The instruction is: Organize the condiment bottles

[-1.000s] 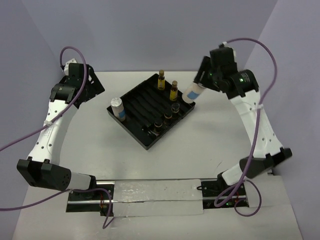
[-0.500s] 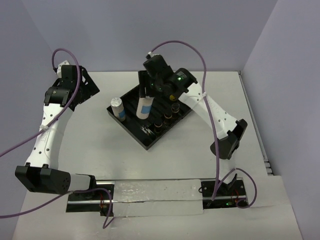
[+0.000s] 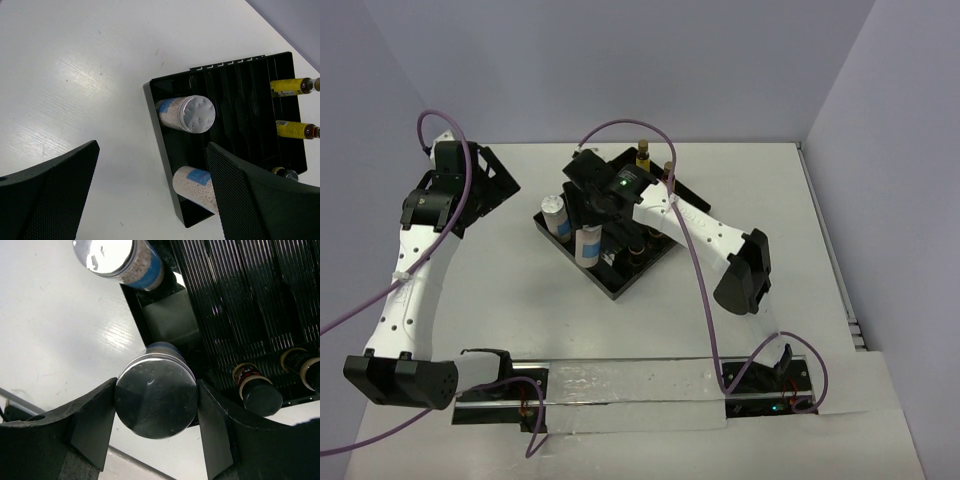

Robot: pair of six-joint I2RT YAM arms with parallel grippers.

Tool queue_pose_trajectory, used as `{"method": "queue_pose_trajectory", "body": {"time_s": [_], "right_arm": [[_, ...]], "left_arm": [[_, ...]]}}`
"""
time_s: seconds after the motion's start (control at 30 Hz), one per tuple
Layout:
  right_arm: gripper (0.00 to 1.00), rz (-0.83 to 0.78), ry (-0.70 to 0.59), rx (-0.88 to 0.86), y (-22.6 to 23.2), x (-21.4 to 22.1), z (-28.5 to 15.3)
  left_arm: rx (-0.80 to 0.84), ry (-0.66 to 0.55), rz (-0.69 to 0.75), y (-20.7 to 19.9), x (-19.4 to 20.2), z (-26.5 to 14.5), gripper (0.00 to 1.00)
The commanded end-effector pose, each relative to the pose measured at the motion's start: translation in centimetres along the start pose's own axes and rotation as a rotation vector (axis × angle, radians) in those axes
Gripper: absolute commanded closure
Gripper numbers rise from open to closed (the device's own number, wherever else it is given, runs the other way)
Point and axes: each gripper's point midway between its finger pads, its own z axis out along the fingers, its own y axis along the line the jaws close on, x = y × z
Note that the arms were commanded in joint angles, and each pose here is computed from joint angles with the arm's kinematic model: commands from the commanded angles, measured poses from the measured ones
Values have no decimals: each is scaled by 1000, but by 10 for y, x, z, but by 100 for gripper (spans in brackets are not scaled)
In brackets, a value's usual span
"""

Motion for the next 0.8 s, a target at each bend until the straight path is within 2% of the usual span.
{"method": "queue_pose_trajectory", "body": {"time_s": [0.0, 0.37, 0.63, 0.73, 0.77], "right_arm": [[91, 59, -127, -38, 14, -32, 3], [91, 34, -132, 97, -8, -18, 35], [90, 23, -135, 89, -3, -4, 49], [78, 15, -129, 90, -1, 1, 52], [65, 11, -128, 89, 0, 3, 52]], "left_arm": [[41, -39, -33, -7, -10, -4, 4], [28, -39, -28, -4, -9, -2, 4], [21, -32, -25, -2, -5, 0, 4], [4, -41, -17, 1, -7, 0, 4], [0, -43, -15, 2, -8, 0, 4]]}}
